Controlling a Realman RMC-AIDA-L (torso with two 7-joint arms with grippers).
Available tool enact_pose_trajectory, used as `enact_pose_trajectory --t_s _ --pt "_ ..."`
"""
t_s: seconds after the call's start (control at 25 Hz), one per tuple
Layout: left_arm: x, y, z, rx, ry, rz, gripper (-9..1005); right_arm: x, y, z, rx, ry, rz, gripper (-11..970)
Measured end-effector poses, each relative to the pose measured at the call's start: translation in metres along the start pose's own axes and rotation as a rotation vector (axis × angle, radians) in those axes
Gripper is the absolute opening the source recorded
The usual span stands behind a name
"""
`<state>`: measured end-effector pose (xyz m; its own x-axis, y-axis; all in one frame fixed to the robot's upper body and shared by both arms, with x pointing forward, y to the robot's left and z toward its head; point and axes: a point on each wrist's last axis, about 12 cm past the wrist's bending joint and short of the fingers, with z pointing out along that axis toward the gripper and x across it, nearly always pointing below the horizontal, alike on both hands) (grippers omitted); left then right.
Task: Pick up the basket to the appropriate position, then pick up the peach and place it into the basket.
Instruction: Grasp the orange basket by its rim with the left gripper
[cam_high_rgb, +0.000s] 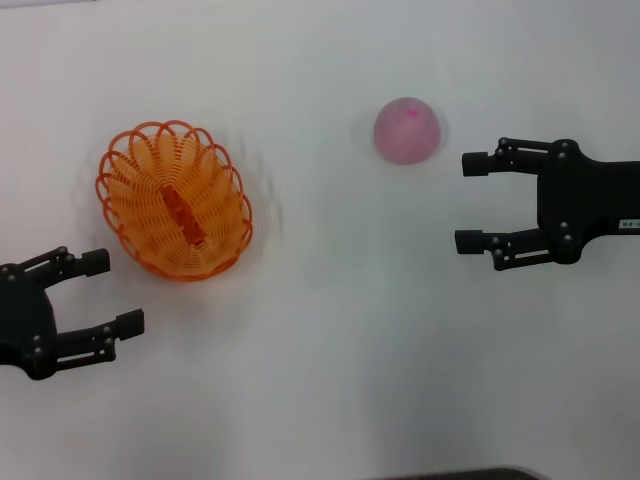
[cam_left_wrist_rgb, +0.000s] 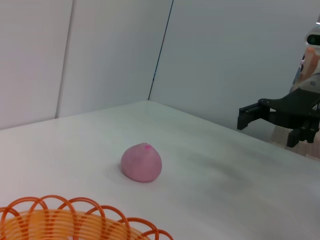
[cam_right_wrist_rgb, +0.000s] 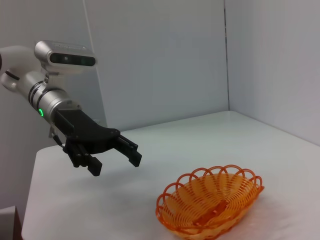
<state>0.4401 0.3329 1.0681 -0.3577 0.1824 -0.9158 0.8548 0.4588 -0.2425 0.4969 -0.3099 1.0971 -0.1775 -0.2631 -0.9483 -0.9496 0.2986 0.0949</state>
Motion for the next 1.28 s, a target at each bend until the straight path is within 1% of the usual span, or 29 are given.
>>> enact_pose_trajectory --t_s 0.68,1.08,1.28 --pt "0.001 0.000 0.000 0.006 0.022 -0.007 878 0.000 0.001 0.000 -0.008 -0.004 0.005 924" --pt "-0.004 0.003 0.003 0.015 0.016 -0.015 877 0.001 0.003 0.000 -0.014 -0.013 0.011 925" --pt "-0.014 0.008 0.010 0.028 -0.001 -0.035 877 0.001 0.006 -0.001 -0.033 -0.019 0.015 925"
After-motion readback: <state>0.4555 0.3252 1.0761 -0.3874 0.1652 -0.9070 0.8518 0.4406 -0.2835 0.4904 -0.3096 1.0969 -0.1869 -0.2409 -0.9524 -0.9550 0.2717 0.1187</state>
